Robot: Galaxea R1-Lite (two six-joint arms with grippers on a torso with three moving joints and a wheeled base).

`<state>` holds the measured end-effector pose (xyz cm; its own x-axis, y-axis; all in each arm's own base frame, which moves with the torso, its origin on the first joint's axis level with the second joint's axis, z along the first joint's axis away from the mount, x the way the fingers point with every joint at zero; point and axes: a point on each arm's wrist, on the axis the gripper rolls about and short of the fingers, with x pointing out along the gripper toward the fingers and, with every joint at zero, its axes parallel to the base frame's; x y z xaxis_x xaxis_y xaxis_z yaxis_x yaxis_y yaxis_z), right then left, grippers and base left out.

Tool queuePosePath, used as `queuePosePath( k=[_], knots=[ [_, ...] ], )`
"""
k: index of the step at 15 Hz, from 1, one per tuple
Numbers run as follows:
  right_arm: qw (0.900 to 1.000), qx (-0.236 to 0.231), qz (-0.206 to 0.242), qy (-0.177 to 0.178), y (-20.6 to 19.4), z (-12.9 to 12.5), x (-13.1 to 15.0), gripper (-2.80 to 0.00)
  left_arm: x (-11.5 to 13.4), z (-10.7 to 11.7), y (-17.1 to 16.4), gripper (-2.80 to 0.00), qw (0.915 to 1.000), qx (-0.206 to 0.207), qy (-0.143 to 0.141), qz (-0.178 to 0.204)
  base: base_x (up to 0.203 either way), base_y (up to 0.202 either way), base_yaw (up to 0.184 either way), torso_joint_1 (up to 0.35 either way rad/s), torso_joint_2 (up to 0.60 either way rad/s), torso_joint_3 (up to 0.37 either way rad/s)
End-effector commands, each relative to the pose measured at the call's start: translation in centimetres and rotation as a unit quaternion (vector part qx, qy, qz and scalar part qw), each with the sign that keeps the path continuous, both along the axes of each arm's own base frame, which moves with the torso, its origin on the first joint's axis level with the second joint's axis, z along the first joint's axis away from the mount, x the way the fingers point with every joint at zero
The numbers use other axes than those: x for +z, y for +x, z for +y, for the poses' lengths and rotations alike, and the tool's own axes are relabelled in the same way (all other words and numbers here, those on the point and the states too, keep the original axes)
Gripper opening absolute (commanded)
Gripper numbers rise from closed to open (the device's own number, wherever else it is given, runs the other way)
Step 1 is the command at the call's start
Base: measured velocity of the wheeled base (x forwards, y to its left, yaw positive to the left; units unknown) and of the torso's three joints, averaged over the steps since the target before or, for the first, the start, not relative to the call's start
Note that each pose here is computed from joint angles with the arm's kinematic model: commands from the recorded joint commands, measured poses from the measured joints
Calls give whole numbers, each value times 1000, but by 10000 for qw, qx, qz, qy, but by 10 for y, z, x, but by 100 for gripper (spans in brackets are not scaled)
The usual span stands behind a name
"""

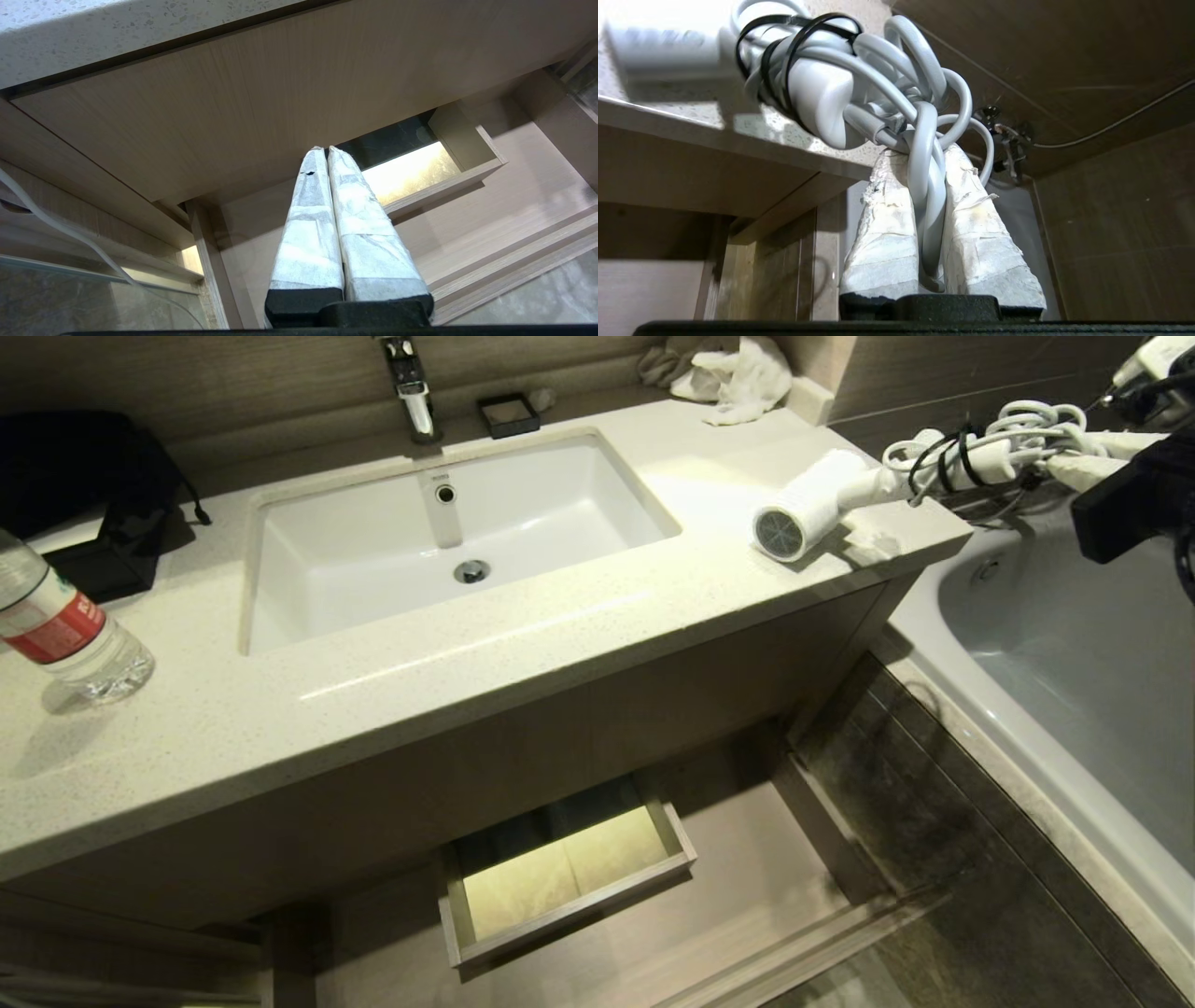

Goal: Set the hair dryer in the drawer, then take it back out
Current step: Pick up the hairdryer, then put it into the drawer

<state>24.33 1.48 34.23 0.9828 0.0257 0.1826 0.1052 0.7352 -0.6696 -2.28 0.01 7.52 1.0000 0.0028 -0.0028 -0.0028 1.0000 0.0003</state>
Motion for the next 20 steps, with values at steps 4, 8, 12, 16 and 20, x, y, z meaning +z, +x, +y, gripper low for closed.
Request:
queuePosePath(
  k=[4, 8, 12, 16, 20],
  knots=[
    [9984, 0, -524, -228, -89, -4, 18, -280, 0, 0, 0, -280, 10000, 2, -1, 2, 0, 0, 0, 0, 0, 0],
    [9993, -87, -5, -369, -148, -9, 5, -280, 0, 0, 0, -280, 10000, 2, -1, 2, 0, 0, 0, 0, 0, 0],
    [9916, -112, 1202, -465, -169, -11, -25, -280, 0, 0, 0, -280, 10000, 2, -1, 2, 0, 0, 0, 0, 0, 0],
    [9802, -379, 1878, -501, -160, -12, -49, -280, 0, 0, 0, -280, 10000, 2, -1, 2, 0, 0, 0, 0, 0, 0],
    [9694, -316, 2403, -380, -151, -11, -67, -280, 0, 0, 0, -280, 10000, 2, -1, 2, 0, 0, 0, 0, 0, 0]
  ],
)
